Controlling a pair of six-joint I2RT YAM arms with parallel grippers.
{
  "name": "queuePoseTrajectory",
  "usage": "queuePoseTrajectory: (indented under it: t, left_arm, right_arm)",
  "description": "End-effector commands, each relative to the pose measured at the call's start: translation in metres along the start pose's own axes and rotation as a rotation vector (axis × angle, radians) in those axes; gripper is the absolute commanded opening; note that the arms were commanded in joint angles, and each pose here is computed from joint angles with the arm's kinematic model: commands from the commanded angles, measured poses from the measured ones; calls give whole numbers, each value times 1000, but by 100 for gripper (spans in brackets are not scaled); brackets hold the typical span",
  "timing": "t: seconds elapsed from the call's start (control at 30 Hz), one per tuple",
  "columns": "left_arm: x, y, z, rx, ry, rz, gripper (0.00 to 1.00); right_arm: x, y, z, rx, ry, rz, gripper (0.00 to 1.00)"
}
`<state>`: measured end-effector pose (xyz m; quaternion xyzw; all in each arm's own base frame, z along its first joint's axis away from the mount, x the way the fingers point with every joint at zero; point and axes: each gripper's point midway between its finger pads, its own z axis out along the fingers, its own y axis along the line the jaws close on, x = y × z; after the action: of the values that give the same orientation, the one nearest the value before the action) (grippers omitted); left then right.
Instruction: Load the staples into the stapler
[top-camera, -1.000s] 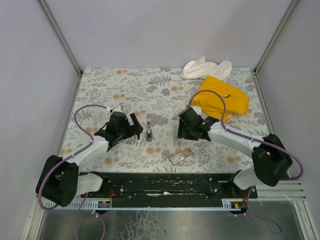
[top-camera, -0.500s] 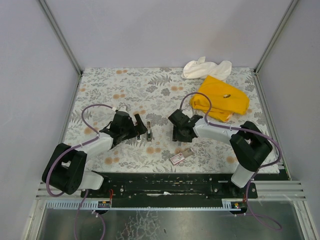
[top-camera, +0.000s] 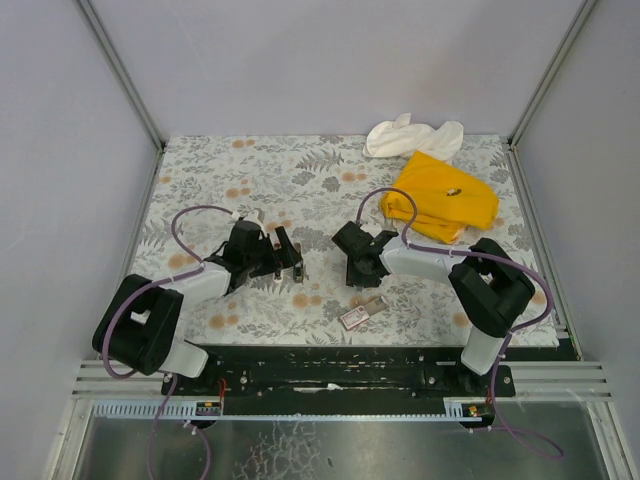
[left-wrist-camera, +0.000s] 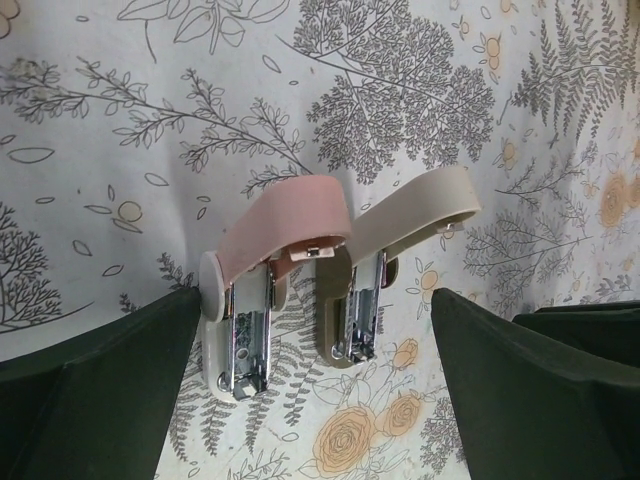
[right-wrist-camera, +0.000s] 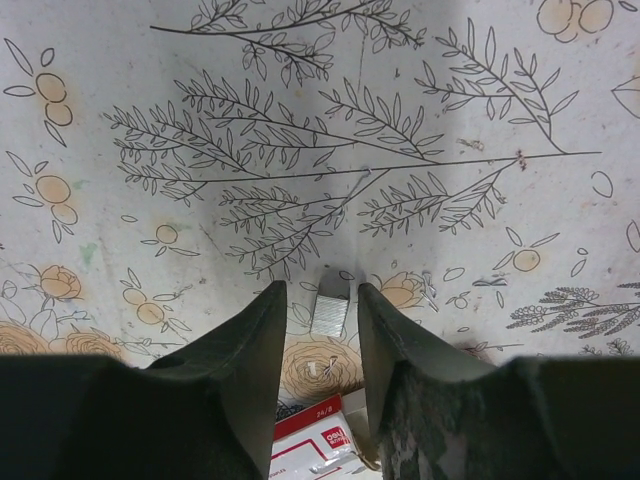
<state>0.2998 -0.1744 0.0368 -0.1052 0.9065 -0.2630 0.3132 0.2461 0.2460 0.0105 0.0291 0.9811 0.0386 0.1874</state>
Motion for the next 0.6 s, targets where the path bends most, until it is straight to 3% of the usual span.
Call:
queuePoseTrajectory:
  t: [0.0,0.27,0.57]
  left_arm:
    - [0,-8,6,53,12,23,98]
    - [12,-17,7,82,49,32,99]
    - [32,-35,6,127,97,41,99]
  right_arm:
    - [-5,3,-4,18,-28,11,40]
    - [-1,1,-2,11,-22,18,31]
    - [-3,1,-9,-32,-55,14,29]
